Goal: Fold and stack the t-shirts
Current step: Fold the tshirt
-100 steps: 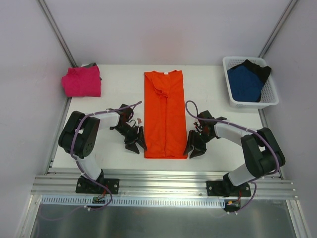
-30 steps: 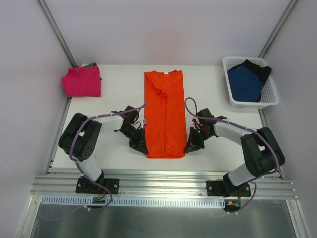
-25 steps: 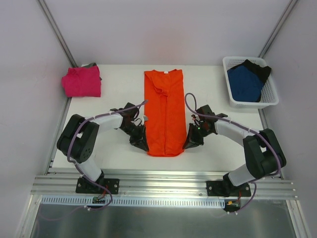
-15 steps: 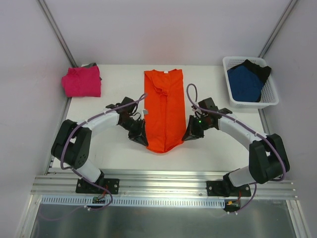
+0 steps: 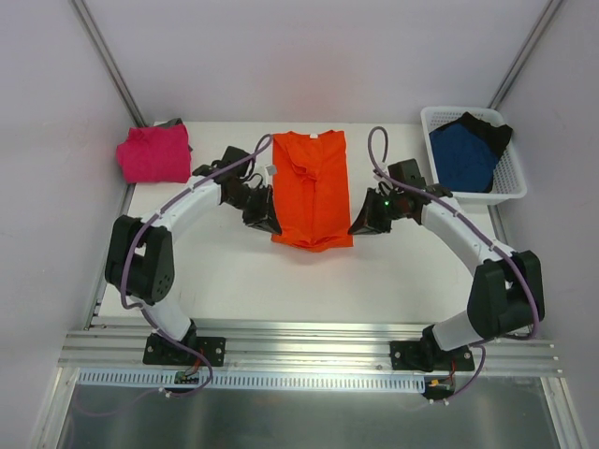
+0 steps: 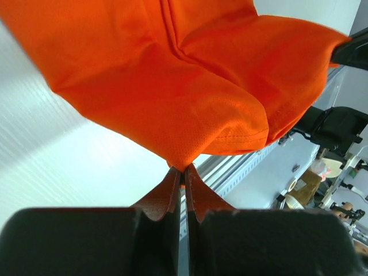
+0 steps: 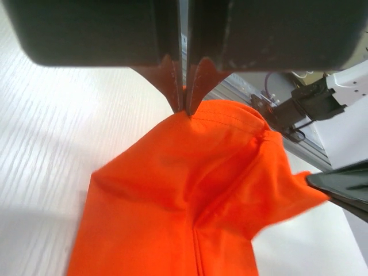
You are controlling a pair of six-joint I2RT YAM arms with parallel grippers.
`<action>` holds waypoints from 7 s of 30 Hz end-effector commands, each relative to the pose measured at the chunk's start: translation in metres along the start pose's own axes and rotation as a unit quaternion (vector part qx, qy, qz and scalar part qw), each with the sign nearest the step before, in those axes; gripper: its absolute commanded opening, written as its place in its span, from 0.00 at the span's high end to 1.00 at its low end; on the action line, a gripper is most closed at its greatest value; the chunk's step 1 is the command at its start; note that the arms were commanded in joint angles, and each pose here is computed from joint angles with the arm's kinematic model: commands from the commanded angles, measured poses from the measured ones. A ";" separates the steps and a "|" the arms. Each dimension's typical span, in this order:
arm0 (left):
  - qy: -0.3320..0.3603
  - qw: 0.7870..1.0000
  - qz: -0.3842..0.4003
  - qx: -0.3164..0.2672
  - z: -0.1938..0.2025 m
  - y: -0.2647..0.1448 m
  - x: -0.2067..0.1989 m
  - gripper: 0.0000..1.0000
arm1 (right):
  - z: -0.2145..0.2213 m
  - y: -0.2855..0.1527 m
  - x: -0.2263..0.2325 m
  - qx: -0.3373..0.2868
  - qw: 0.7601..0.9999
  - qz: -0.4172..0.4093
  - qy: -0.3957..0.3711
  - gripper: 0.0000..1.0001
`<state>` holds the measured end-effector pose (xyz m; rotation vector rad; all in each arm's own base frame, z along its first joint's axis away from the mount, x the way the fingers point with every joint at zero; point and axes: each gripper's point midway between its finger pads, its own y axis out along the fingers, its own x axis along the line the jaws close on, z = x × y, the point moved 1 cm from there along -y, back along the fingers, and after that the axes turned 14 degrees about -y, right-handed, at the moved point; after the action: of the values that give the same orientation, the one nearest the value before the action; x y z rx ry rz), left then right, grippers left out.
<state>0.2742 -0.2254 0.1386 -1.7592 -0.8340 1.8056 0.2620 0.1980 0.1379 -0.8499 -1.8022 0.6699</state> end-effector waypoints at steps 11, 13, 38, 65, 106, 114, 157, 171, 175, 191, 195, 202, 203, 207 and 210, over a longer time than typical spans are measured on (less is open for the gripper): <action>0.014 0.999 -0.018 -0.038 -0.068 0.003 0.005 1.00 | -0.091 0.013 -0.005 -0.059 0.998 -0.005 -0.014 1.00; 0.012 0.999 -0.024 -0.044 -0.077 0.004 0.009 1.00 | -0.100 0.015 -0.004 -0.063 0.998 -0.005 -0.018 1.00; 0.065 0.986 -0.079 -0.131 -0.168 0.006 0.018 1.00 | -0.172 0.049 -0.027 -0.095 0.995 0.013 -0.037 1.00; 0.063 0.972 -0.129 -0.184 -0.238 0.036 0.049 0.57 | -0.202 0.108 -0.067 -0.079 0.995 0.050 -0.045 0.75; 0.039 0.991 -0.032 -0.124 -0.202 0.045 0.007 0.05 | -0.124 0.128 -0.011 0.007 0.999 0.018 -0.027 0.33; 0.040 0.991 -0.024 -0.126 -0.211 0.053 0.005 0.05 | -0.119 0.142 -0.018 0.020 0.999 0.021 -0.022 0.33; 0.014 0.987 -0.037 -0.158 -0.175 -0.027 0.025 0.01 | -0.129 0.057 -0.038 -0.042 0.997 0.054 -0.016 0.33; -0.103 0.992 -0.038 -0.064 -0.138 0.015 0.079 0.05 | -0.091 0.080 -0.069 0.026 0.997 0.062 0.040 0.34; -0.120 0.991 -0.028 -0.052 -0.137 0.022 0.080 0.22 | -0.084 0.087 -0.073 0.040 0.996 0.062 0.046 0.35; -0.165 0.986 -0.022 -0.022 -0.118 0.037 0.091 0.66 | -0.082 0.115 -0.053 0.059 0.997 0.025 0.036 0.67; -0.178 0.984 -0.021 -0.011 -0.107 0.039 0.094 0.90 | -0.082 0.117 -0.049 0.060 0.997 0.024 0.034 0.62; -0.195 0.981 -0.018 0.005 -0.082 0.035 0.094 1.00 | -0.081 0.109 -0.050 0.057 0.997 0.030 0.036 0.57; -0.199 0.980 -0.020 0.009 -0.078 0.036 0.096 1.00 | -0.081 0.107 -0.049 0.056 0.997 0.030 0.037 0.57; -0.194 0.981 -0.021 0.006 -0.073 0.031 0.094 1.00 | -0.068 0.100 -0.050 0.062 0.997 0.031 0.043 0.58; -0.192 0.981 -0.021 0.003 -0.070 0.028 0.093 1.00 | -0.060 0.094 -0.047 0.065 0.997 0.023 0.043 0.62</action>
<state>0.3430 -0.1735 0.0320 -1.3407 -0.9950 2.1538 0.3610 0.2214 0.0360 -0.8327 -1.6160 0.8040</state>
